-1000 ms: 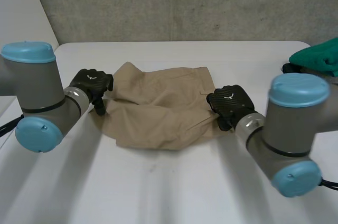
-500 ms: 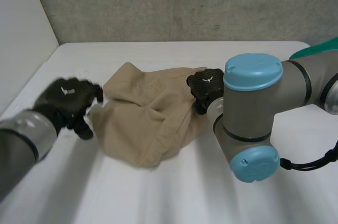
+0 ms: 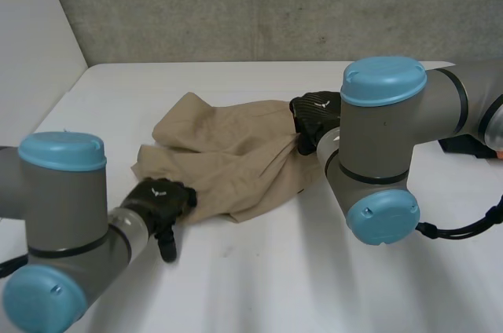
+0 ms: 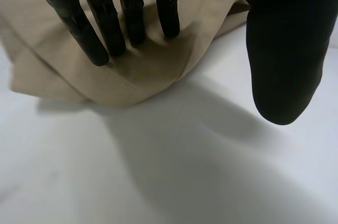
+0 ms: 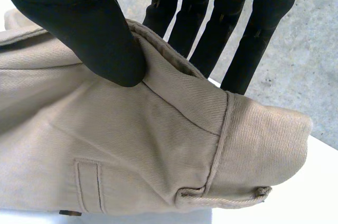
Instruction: Fold the laundry.
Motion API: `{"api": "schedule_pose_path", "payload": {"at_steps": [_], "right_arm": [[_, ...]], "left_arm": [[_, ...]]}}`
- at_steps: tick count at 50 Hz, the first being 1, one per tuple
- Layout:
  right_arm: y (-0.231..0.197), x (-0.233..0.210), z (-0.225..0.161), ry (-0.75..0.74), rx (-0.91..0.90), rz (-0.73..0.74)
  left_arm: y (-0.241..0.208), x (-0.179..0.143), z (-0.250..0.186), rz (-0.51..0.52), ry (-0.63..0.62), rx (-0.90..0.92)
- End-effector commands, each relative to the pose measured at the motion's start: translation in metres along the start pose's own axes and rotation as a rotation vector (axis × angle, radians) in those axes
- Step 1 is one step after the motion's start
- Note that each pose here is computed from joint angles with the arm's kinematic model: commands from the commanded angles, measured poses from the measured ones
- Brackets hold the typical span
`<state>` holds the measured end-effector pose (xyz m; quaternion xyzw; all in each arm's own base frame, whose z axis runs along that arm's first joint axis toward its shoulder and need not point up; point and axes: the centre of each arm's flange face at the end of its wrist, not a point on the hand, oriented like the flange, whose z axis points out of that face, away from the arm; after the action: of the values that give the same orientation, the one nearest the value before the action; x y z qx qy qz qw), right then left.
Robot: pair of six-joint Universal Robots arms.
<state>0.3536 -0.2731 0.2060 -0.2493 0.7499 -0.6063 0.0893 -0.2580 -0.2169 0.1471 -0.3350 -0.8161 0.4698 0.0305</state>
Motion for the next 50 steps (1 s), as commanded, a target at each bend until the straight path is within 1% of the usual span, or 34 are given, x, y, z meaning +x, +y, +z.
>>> {"api": "schedule_pose_path", "payload": {"at_steps": [1, 9, 14, 20, 23, 28, 32, 34, 38, 39, 42, 43, 45, 46, 48, 50], "right_arm": [[0.007, -0.001, -0.005, -0.017, -0.032, -0.005], [0.016, 0.002, -0.004, -0.027, -0.059, -0.004], [0.019, 0.004, -0.004, -0.031, -0.069, -0.006], [0.022, 0.006, -0.005, -0.041, -0.081, -0.010], [0.024, 0.008, -0.006, -0.044, -0.088, -0.022], [0.026, 0.011, -0.007, -0.040, -0.095, -0.037], [0.025, 0.014, -0.009, -0.034, -0.100, -0.054], [0.022, 0.016, -0.010, -0.030, -0.093, -0.069], [0.009, 0.024, -0.021, -0.022, -0.080, -0.148], [0.000, 0.029, -0.027, -0.014, -0.069, -0.202], [-0.016, 0.038, -0.039, 0.003, -0.042, -0.302], [-0.028, 0.043, -0.049, 0.018, -0.015, -0.370], [-0.042, 0.051, -0.060, 0.046, 0.014, -0.433], [-0.058, 0.059, -0.073, 0.073, 0.048, -0.485], [-0.081, 0.069, -0.093, 0.118, 0.105, -0.548], [-0.095, 0.075, -0.107, 0.143, 0.146, -0.562]], "left_arm": [[-0.022, -0.009, 0.020, 0.056, -0.106, 0.112], [-0.027, -0.008, 0.045, 0.149, -0.144, 0.132], [-0.032, -0.011, 0.057, 0.180, -0.181, 0.140], [-0.042, -0.016, 0.071, 0.216, -0.236, 0.200], [-0.046, -0.018, 0.079, 0.260, -0.263, 0.230], [-0.047, -0.018, 0.086, 0.300, -0.270, 0.245], [-0.053, -0.021, 0.079, 0.312, -0.278, 0.256], [-0.060, -0.023, 0.071, 0.307, -0.285, 0.268], [-0.081, -0.029, 0.030, 0.284, -0.280, 0.294], [-0.095, -0.031, 0.006, 0.269, -0.277, 0.322], [-0.114, -0.037, -0.034, 0.240, -0.264, 0.368], [-0.126, -0.040, -0.061, 0.221, -0.252, 0.404], [-0.136, -0.044, -0.087, 0.204, -0.238, 0.435], [-0.146, -0.049, -0.112, 0.197, -0.237, 0.479], [-0.158, -0.054, -0.144, 0.187, -0.213, 0.530], [-0.163, -0.056, -0.160, 0.184, -0.201, 0.557]]}}
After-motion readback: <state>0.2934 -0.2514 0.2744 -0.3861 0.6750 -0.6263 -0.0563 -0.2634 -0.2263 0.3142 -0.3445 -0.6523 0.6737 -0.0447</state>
